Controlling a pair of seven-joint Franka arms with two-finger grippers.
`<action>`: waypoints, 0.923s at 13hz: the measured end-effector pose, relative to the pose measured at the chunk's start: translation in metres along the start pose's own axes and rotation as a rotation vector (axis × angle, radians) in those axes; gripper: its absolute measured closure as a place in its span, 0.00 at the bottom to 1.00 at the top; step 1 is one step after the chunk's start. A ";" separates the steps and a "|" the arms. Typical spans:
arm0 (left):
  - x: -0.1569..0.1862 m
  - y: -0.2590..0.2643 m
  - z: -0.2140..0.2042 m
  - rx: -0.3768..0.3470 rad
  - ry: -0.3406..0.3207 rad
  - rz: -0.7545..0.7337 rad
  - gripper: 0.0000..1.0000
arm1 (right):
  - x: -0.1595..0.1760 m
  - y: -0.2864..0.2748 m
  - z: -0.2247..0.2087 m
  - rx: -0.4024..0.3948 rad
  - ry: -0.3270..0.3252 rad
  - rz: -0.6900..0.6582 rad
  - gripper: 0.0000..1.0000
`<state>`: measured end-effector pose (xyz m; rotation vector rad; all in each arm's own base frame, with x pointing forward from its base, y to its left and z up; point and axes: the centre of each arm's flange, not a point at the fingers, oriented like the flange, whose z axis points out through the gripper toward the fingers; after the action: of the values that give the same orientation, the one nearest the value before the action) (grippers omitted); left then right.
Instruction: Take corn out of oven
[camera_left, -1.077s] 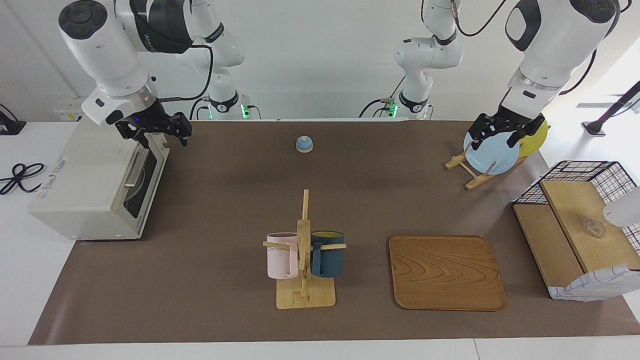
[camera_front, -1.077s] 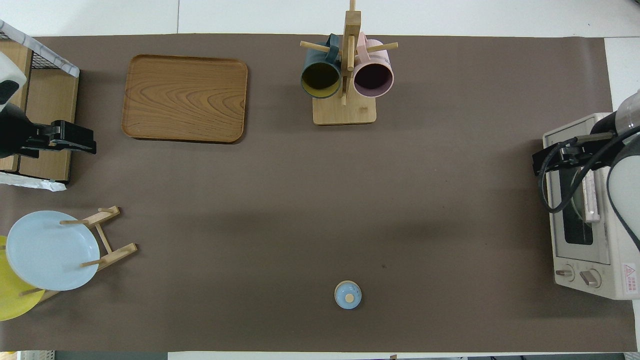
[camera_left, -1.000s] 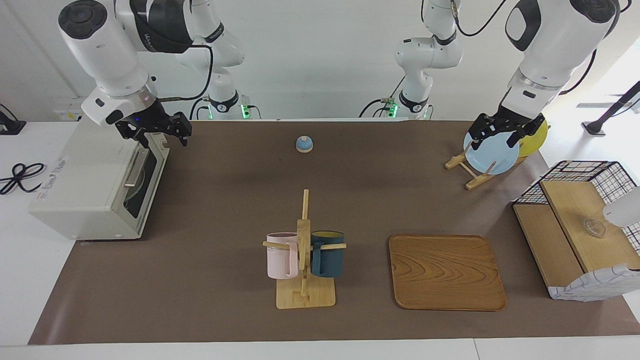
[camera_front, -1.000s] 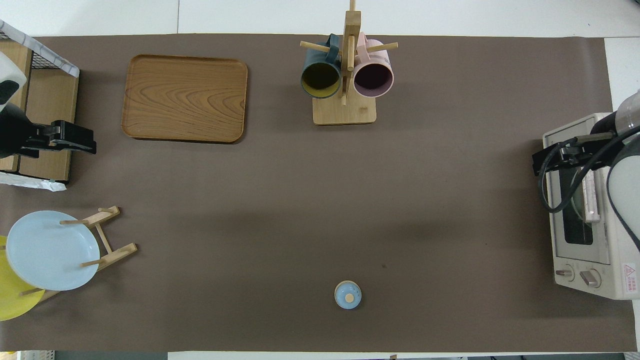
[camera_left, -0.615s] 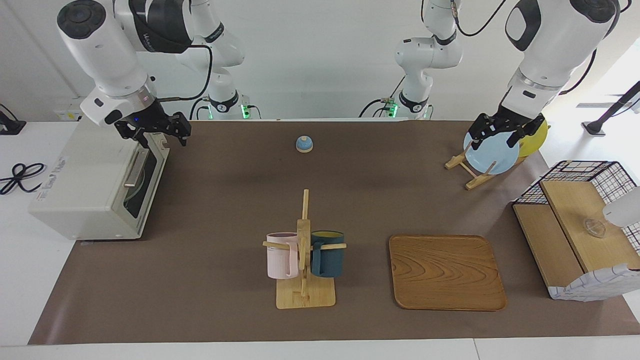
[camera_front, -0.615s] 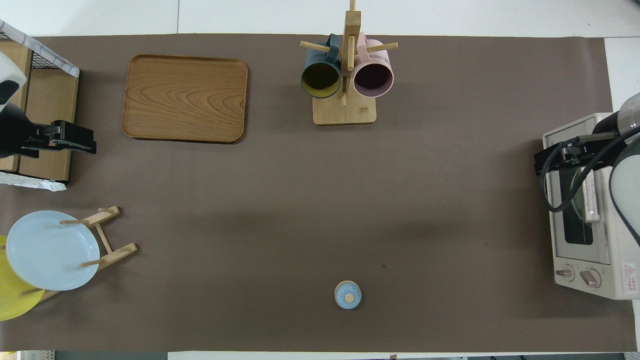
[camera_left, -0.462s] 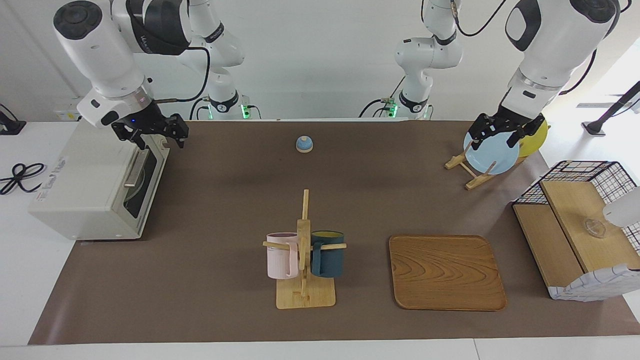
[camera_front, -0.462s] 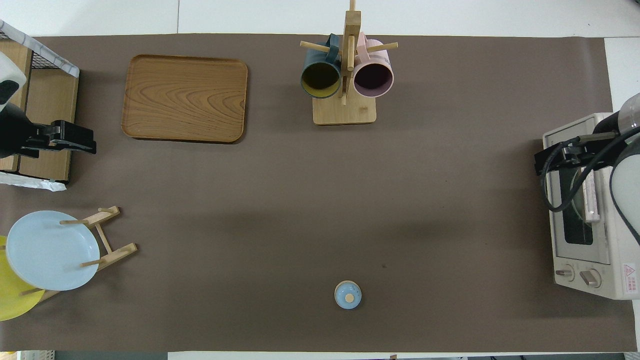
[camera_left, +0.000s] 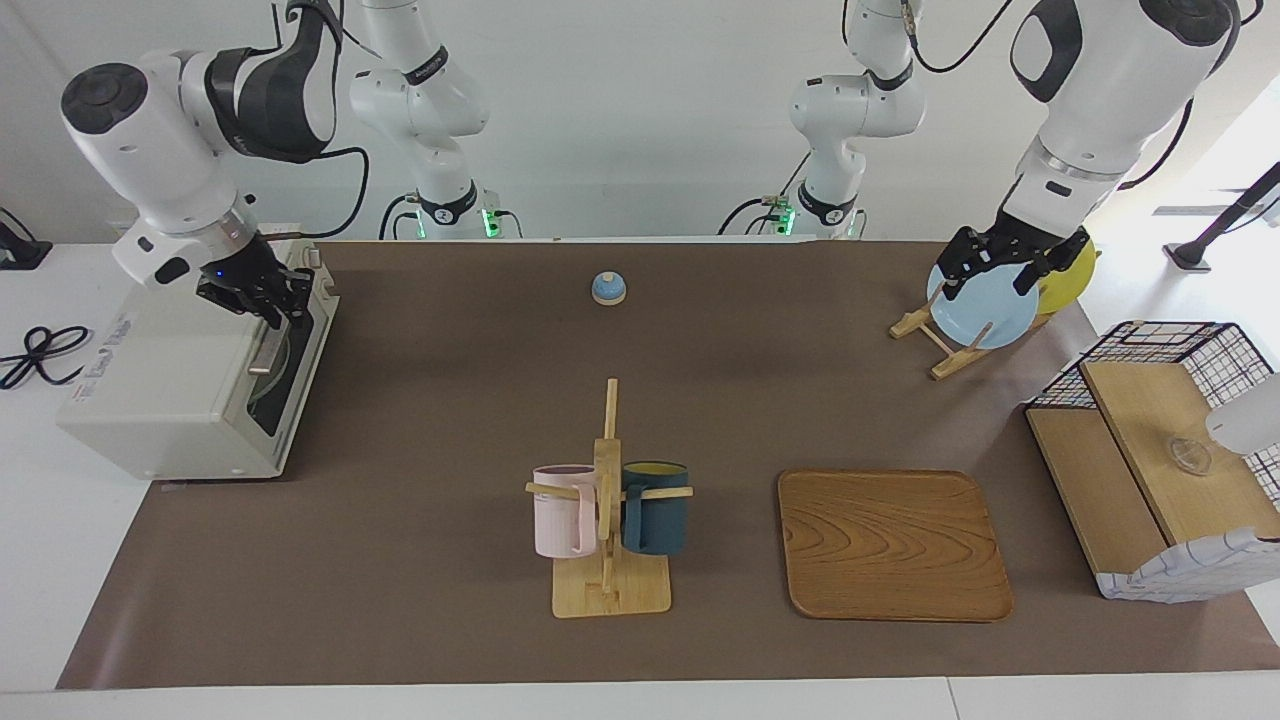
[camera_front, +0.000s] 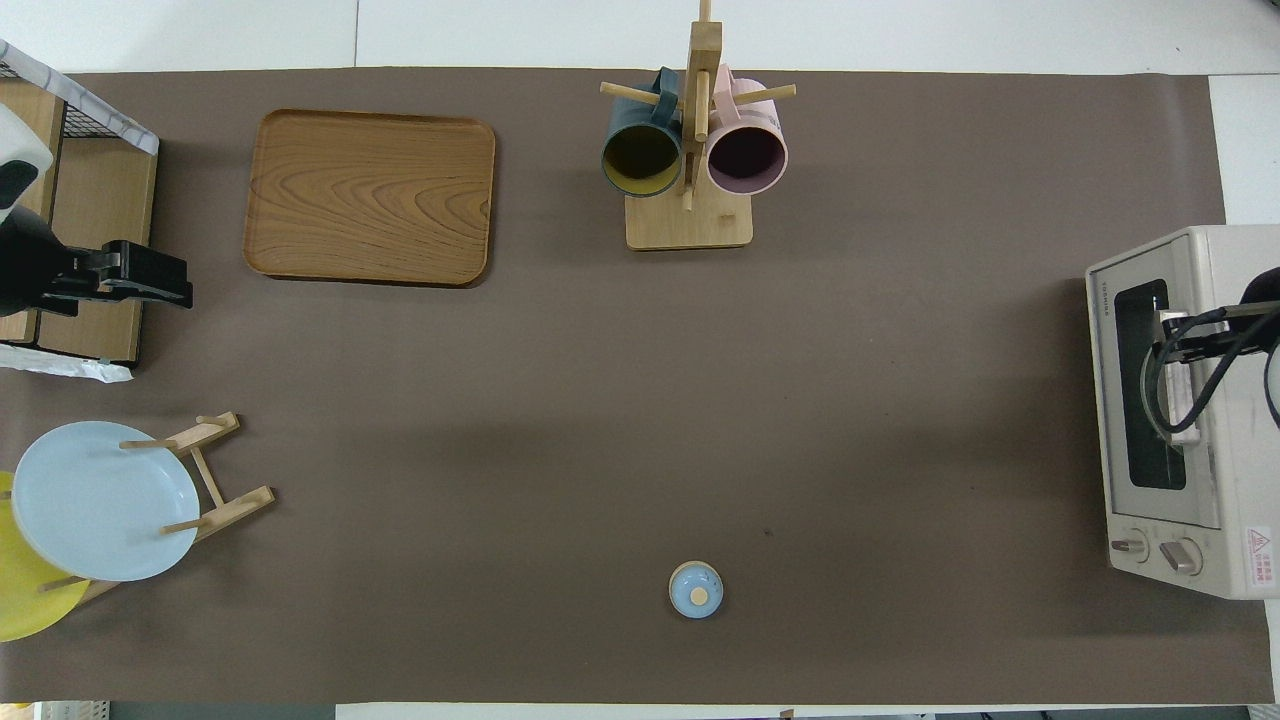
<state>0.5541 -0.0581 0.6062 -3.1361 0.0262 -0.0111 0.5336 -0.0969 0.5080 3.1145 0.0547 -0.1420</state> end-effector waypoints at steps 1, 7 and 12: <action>0.000 0.000 0.000 0.000 0.000 0.000 0.00 | -0.002 0.005 0.007 0.001 0.000 0.009 0.96; 0.000 0.000 0.000 0.000 0.000 0.000 0.00 | -0.007 0.015 0.025 0.003 0.001 0.029 0.99; 0.000 0.000 0.000 0.000 0.000 0.000 0.00 | -0.009 0.019 0.037 -0.003 0.002 0.035 0.99</action>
<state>0.5541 -0.0581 0.6062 -3.1361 0.0262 -0.0111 0.5224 -0.1172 0.4722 3.1106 0.0009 -0.1376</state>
